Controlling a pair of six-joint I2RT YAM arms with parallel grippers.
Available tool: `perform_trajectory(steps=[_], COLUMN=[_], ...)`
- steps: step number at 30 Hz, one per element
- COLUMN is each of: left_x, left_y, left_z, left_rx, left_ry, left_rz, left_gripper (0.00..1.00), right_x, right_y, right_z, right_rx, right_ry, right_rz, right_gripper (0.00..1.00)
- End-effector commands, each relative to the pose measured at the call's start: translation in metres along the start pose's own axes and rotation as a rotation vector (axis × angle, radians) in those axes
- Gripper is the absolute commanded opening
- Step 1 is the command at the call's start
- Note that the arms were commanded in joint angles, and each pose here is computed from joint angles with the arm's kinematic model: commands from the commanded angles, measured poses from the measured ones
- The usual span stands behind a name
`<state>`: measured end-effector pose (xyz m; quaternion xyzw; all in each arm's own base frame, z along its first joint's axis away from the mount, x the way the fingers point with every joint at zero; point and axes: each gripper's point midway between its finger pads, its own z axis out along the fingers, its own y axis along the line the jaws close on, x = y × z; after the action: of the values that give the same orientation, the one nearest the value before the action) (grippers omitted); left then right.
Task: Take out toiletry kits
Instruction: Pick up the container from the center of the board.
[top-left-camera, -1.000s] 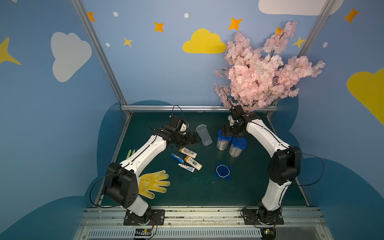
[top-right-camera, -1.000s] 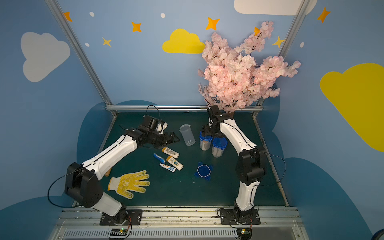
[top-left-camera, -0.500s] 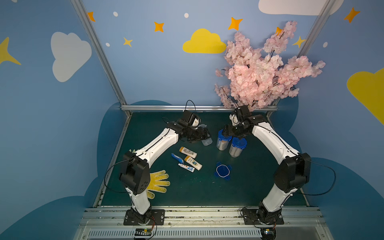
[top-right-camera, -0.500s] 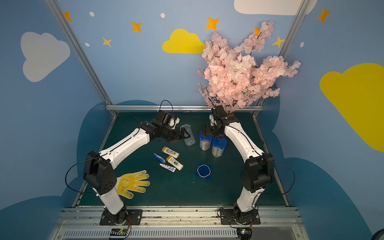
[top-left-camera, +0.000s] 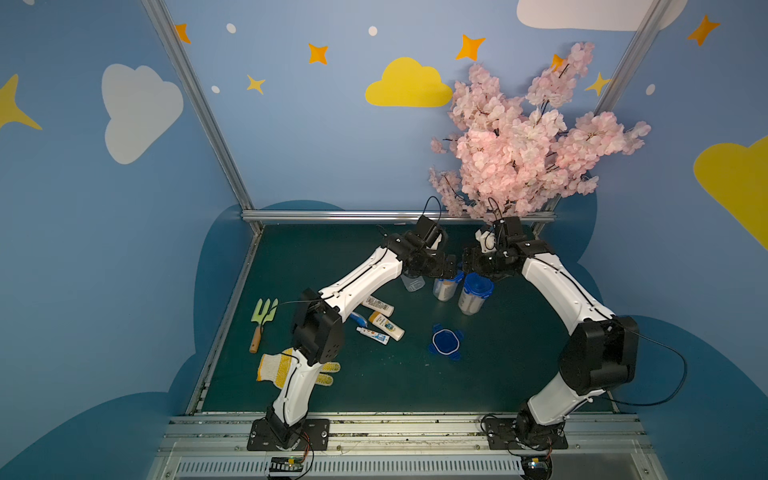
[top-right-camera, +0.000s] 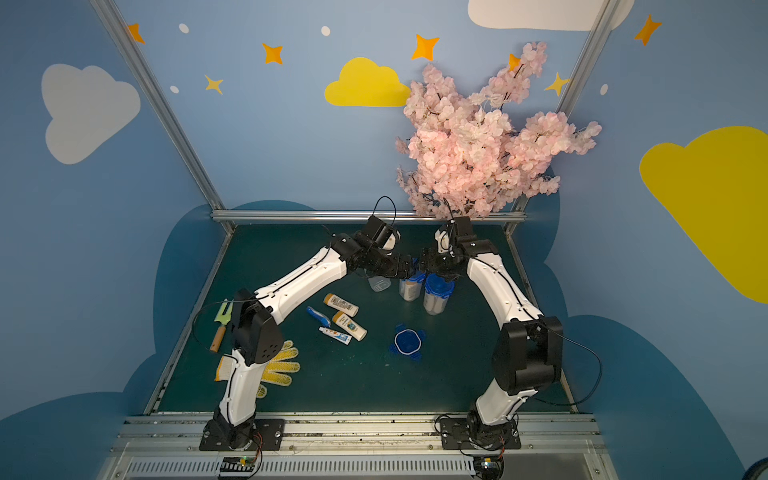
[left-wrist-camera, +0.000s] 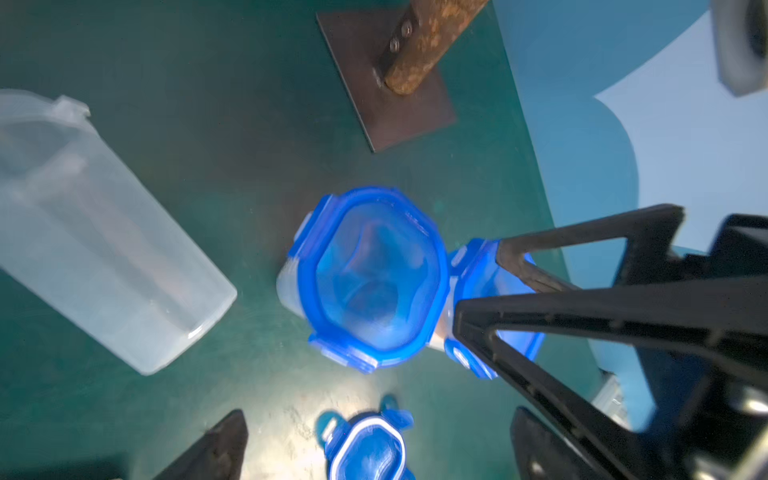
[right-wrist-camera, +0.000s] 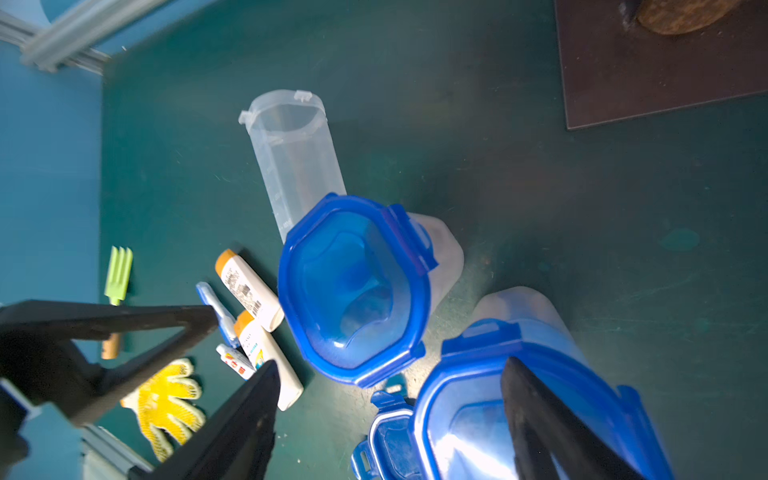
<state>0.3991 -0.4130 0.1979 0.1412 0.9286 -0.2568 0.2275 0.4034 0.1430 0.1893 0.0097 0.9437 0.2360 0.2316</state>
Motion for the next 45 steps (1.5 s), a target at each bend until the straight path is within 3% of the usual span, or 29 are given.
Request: perform_trajectory(steps=[1, 6, 18, 24, 32, 37, 45], left_x=[0.000, -0.011, -0.010, -0.004, 0.000, -0.001, -0.004], left_y=[0.004, -0.005, 0.003, 0.001, 0.001, 0.000, -0.003], left_z=[0.000, 0.004, 0.036, 0.059, 0.077, 0.078, 0.075], left_rx=[-0.158, -0.271, -0.350, -0.318, -0.296, -0.289, -0.282], left_ry=[-0.001, -0.040, -0.069, -0.053, -0.048, -0.052, -0.063], left_rz=[0.123, 0.240, 0.306, 0.308, 0.303, 0.299, 0.305], left_gripper=[0.98, 0.99, 0.99, 0.99, 0.99, 0.99, 0.81], right_x=[-0.007, -0.009, -0.003, 0.000, 0.001, 0.002, 0.005], right_y=[0.006, -0.006, -0.029, -0.036, -0.035, -0.033, -0.034], right_z=[-0.011, -0.029, -0.057, -0.068, -0.081, -0.084, -0.080], right_rx=[-0.068, -0.053, -0.056, -0.051, -0.071, -0.083, -0.088], right_ry=[-0.046, -0.106, -0.200, -0.271, -0.382, -0.387, -0.366], right_rz=[0.010, 0.027, 0.105, 0.156, 0.098, 0.088, 0.103], right_gripper=[0.82, 0.83, 0.83, 0.84, 0.84, 0.84, 0.84])
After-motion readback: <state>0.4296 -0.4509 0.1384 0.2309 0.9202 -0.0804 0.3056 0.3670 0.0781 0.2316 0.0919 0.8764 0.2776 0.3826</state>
